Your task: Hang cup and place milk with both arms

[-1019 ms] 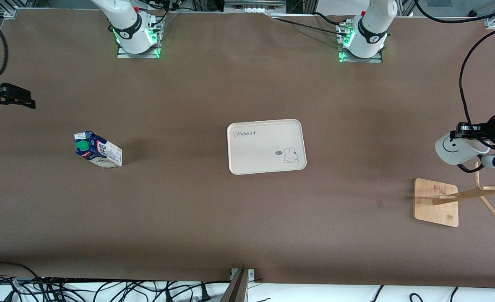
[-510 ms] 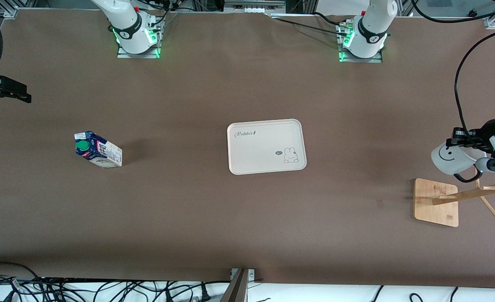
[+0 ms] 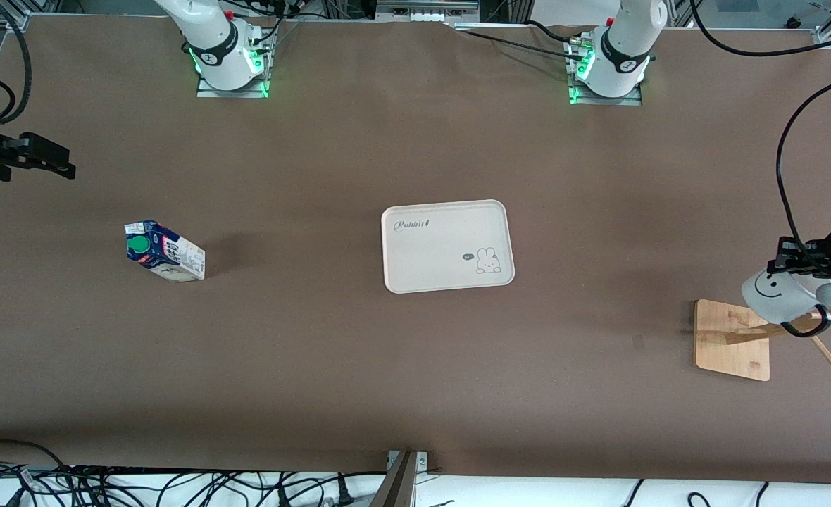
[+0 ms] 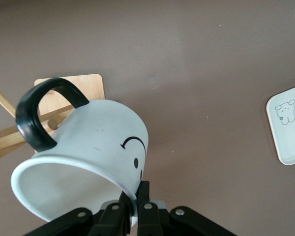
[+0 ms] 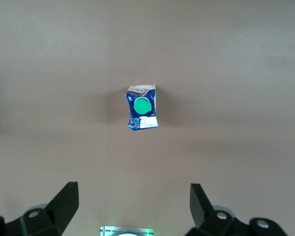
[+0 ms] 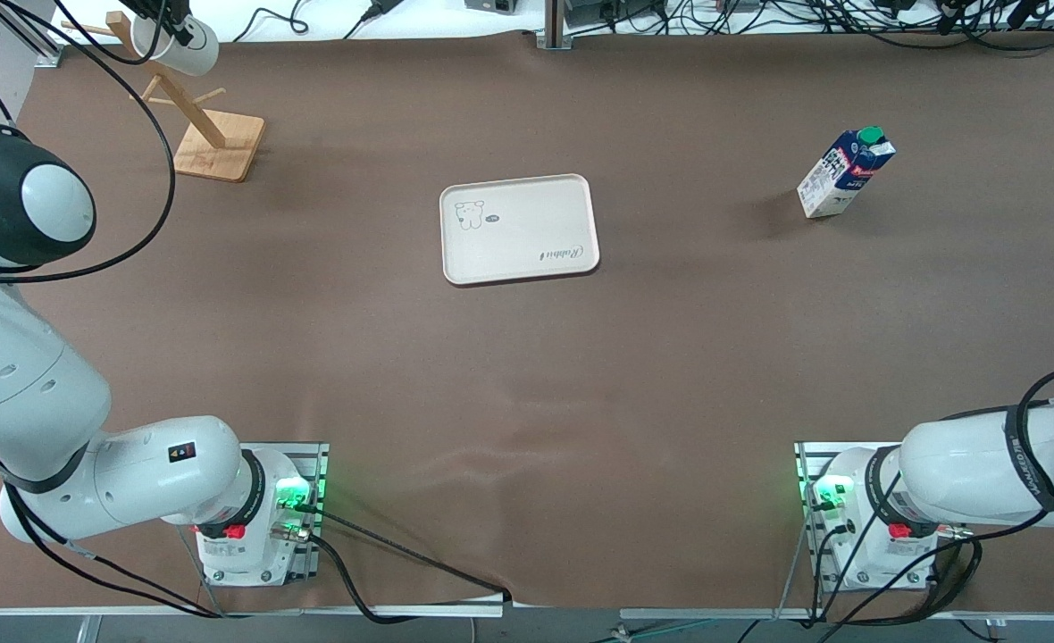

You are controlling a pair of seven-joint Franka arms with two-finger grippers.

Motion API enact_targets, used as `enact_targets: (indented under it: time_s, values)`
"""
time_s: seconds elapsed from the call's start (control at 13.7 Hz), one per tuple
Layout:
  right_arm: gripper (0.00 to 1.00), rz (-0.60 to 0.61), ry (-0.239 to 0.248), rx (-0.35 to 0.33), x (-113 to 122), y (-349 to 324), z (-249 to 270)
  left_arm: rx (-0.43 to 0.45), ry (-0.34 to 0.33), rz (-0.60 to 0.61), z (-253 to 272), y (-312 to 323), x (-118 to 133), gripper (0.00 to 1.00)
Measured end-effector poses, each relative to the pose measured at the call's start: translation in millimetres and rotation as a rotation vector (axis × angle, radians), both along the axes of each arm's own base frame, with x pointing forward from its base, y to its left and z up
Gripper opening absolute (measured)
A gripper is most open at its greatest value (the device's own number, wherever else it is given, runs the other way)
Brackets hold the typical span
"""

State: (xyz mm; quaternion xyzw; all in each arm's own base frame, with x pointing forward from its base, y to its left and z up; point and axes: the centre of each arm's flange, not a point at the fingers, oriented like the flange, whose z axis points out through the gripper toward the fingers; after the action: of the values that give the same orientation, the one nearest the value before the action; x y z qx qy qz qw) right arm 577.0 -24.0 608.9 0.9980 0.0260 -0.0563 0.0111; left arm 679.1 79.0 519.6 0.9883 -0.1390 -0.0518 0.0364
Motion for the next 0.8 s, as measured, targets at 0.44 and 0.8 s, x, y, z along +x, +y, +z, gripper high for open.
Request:
enact_targets:
  time_s: [0.44,0.8]
  values:
    - [1.0,-0.056,0.0,-0.004,2.4,-32.2,-16.8,-0.001,0.01,-0.023,-13.4,29.8,0.4,0.07]
    - [1.0,-0.055,-0.046,-0.008,3.2,-32.5,-22.9,0.044,0.01,-0.054,-16.1,43.5,0.5,0.27]
